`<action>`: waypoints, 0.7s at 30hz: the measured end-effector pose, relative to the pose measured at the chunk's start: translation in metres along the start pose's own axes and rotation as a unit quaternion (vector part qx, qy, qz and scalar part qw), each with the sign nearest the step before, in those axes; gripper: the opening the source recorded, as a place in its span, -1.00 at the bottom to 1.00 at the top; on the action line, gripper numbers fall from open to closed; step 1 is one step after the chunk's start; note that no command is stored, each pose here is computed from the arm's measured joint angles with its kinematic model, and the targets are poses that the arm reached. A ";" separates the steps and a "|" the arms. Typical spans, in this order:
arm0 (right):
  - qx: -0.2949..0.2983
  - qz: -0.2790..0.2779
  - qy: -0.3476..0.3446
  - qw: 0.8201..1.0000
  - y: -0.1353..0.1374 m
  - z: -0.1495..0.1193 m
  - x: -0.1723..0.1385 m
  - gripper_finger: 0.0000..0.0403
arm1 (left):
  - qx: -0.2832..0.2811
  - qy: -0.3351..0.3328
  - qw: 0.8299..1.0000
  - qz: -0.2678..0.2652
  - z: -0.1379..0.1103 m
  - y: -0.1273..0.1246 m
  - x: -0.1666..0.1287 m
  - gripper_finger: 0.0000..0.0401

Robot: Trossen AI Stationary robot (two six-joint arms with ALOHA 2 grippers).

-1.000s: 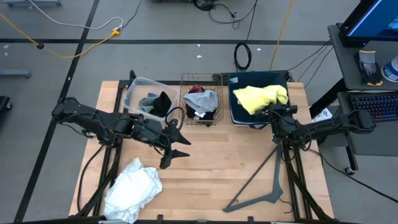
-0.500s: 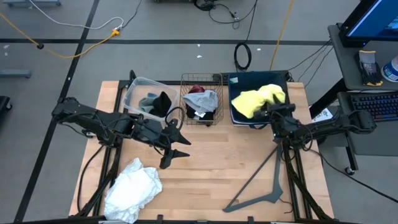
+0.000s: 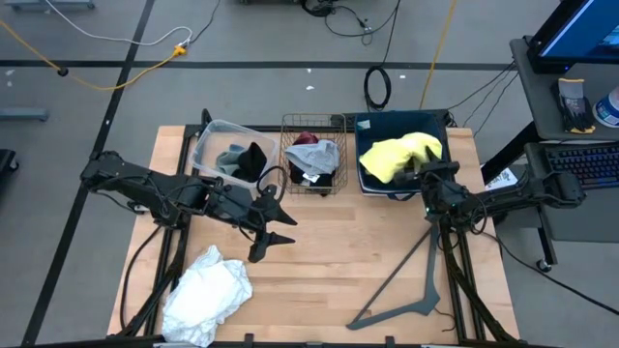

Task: Pick & Place Cloths
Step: Put the yellow cloth into the blue bin, then put the white shirt into the blue bin

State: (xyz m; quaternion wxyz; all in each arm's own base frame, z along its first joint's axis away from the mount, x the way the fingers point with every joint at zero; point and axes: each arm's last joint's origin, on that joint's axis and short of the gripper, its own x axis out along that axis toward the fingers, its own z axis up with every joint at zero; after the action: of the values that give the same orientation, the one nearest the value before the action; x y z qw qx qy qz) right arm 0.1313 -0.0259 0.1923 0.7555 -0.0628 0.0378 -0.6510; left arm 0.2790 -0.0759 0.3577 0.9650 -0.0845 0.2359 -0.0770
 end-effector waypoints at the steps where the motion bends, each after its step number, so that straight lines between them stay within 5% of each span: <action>1: 0.005 0.000 0.000 1.000 0.000 0.000 0.000 0.17 | 0.000 0.000 1.000 0.000 0.000 0.000 0.000 0.09; 11: 0.100 0.002 -0.005 0.995 -0.007 0.006 -0.001 0.17 | 0.000 0.000 1.000 0.000 0.000 0.000 0.000 0.09; 17: 0.205 0.115 -0.040 0.971 -0.007 0.018 -0.001 0.17 | 0.002 0.000 1.000 0.000 0.000 0.000 0.000 0.09; 21: 0.214 0.130 -0.047 0.967 -0.006 0.032 0.001 0.17 | 0.002 0.000 1.000 0.000 0.000 0.000 0.000 0.09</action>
State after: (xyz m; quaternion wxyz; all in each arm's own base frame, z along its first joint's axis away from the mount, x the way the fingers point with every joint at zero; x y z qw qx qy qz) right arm 0.1304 -0.0257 0.2251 0.8302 0.0754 -0.1304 -0.5368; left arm 0.2789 -0.0759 0.3577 0.9652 -0.0821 0.2358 -0.0778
